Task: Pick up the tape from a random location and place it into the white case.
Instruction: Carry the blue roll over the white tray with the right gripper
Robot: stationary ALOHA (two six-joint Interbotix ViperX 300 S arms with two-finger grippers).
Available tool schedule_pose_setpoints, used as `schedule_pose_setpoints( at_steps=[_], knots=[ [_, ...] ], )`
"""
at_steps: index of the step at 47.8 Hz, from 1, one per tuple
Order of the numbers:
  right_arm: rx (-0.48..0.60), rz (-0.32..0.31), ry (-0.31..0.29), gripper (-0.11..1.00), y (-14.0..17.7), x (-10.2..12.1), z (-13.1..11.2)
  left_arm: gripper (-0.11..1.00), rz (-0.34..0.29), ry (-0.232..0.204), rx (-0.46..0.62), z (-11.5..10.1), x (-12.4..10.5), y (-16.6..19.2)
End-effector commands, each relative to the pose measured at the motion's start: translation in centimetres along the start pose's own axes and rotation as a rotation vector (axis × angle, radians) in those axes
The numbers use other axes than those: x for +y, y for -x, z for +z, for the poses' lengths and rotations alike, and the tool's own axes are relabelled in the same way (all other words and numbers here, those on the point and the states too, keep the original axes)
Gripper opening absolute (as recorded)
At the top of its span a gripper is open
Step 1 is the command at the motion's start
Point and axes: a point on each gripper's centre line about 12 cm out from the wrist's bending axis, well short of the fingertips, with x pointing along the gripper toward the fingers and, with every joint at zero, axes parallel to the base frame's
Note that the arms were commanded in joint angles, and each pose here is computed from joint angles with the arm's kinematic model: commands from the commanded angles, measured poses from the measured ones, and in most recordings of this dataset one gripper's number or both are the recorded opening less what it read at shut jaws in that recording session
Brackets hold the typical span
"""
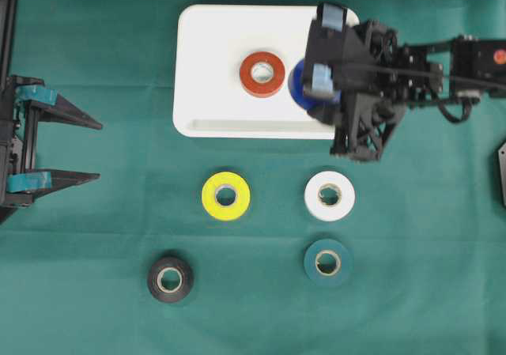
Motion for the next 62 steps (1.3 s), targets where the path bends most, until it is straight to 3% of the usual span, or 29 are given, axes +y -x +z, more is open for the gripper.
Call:
schedule_pose_setpoints(
  at_steps=[1, 26, 62],
  knots=[
    [-0.036, -0.017, -0.014, 0.34, 0.6, -1.0, 1.0, 0.97, 0.001, 0.001, -0.012, 0.5, 0.0, 0.0],
    [-0.047, -0.104, -0.093, 0.34, 0.2, -5.5, 1.9, 0.97, 0.001, 0.001, -0.014, 0.5, 0.0, 0.0],
    [-0.047, -0.103, -0.095, 0.34, 0.2, -5.4, 1.9, 0.97, 0.001, 0.001, -0.014, 0.5, 0.0, 0.0]
  ],
)
